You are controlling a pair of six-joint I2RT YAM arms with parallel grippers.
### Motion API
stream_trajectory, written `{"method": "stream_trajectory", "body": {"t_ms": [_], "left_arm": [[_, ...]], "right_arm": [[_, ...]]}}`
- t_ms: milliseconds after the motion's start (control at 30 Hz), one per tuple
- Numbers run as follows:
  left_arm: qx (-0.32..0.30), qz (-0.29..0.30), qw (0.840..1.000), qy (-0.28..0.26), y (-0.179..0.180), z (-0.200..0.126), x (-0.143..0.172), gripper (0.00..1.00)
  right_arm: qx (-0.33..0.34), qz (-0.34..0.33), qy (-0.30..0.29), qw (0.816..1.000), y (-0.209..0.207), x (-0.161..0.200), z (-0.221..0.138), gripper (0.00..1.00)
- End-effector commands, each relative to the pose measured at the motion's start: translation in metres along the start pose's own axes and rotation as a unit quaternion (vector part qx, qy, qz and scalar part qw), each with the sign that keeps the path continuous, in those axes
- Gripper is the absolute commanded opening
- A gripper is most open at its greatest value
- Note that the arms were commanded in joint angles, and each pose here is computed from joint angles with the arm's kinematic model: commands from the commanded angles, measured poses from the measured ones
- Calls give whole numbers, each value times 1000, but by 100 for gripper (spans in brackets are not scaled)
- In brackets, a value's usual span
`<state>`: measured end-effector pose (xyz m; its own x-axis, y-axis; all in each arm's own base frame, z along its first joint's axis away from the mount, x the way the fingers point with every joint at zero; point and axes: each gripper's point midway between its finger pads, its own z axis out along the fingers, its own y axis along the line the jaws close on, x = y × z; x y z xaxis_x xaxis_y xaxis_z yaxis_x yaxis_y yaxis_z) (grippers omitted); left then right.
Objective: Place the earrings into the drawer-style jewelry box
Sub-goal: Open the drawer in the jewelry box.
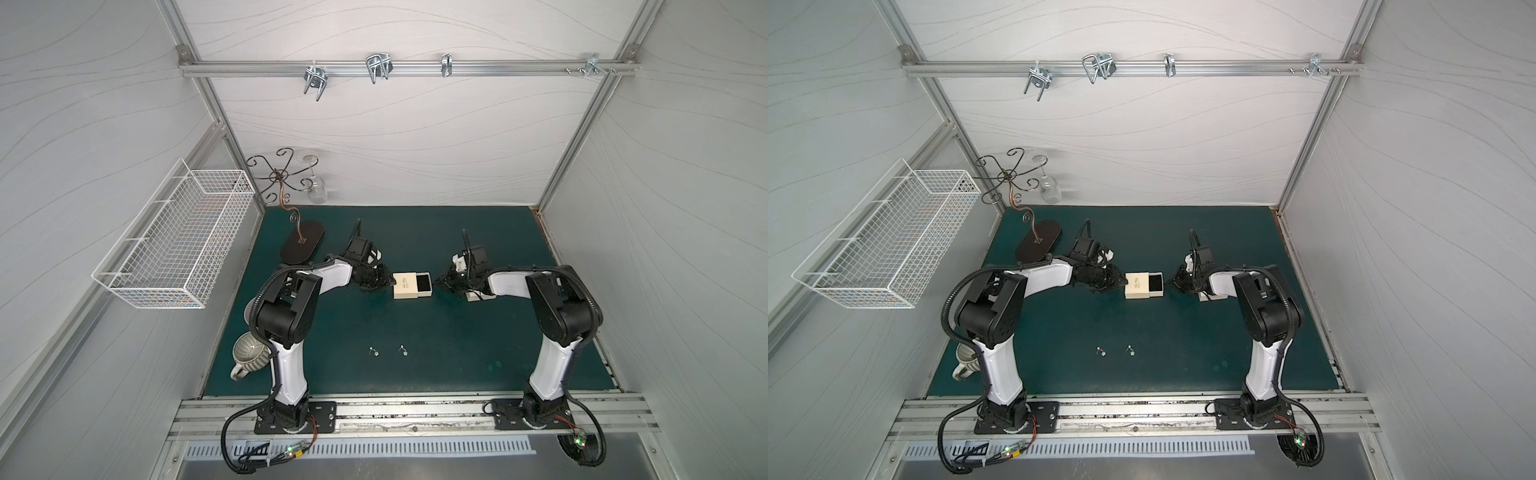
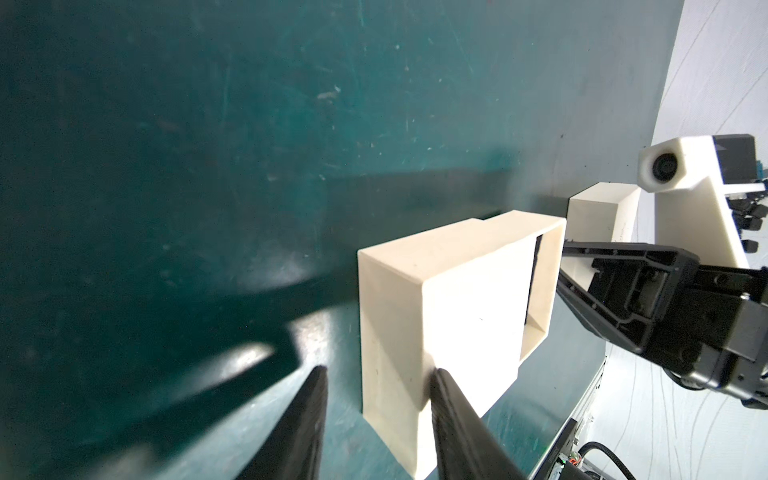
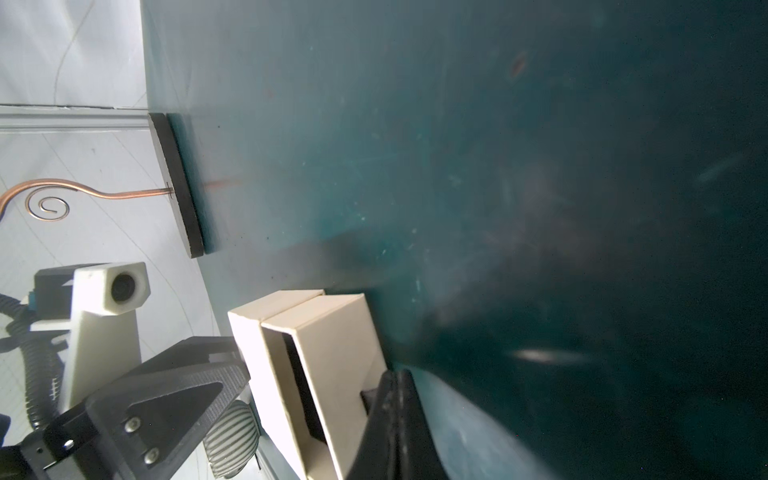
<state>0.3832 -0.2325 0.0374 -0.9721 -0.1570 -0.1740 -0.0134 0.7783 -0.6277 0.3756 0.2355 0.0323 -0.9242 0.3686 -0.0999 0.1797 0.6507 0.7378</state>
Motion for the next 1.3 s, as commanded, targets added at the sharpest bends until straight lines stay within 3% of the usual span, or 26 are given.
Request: {"method": "stream_trajectory", "body": {"t_ms": [0,1267], "left_arm": [[-16,3,1000,2,10,3,-4,44],[-14,10,1000,-5,8,-6,-11,43]], "right_arm": [[7,-4,-14,1000,-3,-7,-12,0],[16,-11,-25,999,-12,-9,-23,0]]}}
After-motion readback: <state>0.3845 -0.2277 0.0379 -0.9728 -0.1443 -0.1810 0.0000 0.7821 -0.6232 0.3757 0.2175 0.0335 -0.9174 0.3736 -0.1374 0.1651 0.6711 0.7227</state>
